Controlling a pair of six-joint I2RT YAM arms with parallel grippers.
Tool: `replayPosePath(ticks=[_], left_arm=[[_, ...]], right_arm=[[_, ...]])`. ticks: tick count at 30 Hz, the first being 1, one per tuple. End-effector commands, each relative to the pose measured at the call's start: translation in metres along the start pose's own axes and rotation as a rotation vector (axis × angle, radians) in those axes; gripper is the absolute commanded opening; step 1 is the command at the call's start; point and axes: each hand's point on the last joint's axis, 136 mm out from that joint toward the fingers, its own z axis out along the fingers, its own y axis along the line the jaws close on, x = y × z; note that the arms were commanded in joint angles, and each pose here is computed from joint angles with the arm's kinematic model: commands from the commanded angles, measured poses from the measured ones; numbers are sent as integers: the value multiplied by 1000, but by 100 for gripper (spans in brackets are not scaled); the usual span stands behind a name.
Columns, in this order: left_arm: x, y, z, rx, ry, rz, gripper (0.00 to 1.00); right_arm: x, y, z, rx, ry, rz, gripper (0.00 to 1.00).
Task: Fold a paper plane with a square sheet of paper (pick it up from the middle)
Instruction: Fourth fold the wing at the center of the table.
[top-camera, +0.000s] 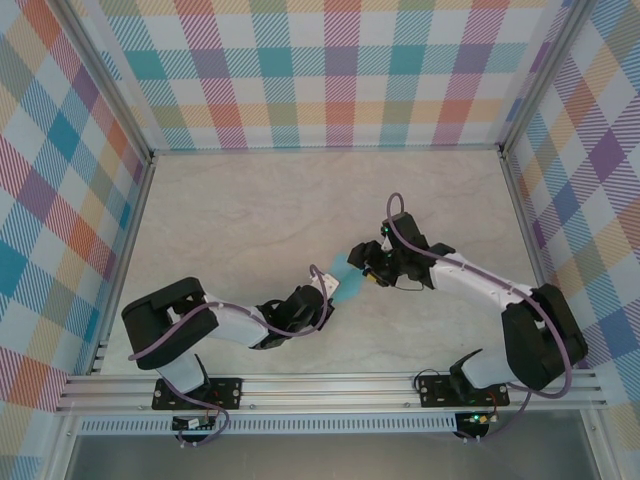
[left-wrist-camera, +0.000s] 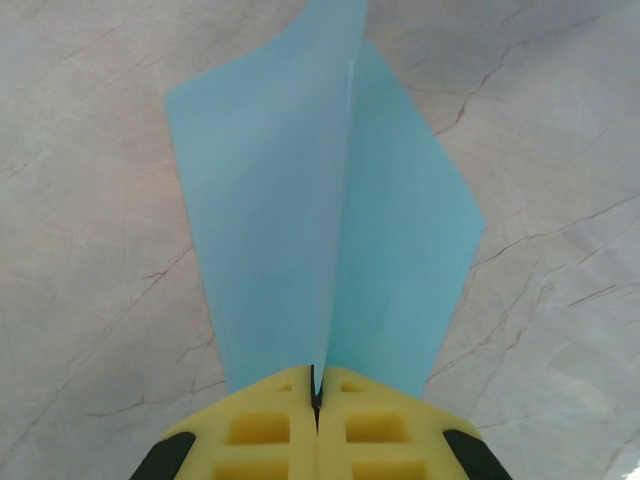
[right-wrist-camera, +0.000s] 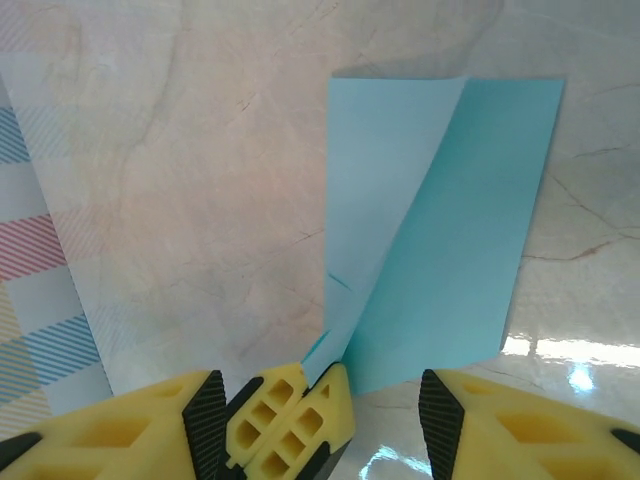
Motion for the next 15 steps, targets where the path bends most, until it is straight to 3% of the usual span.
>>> replayPosePath(ticks=[1, 8, 15], left_arm=[[-4, -10, -7, 58, 17, -149, 0], [-8, -8, -8, 101, 67, -305, 0], [-7, -2, -5, 115, 93, -426, 0]], right_arm=[[1, -5, -1, -21, -23, -114, 55], [12, -2, 4, -90, 21, -183, 52], [22, 0, 23, -133, 121, -200, 42]])
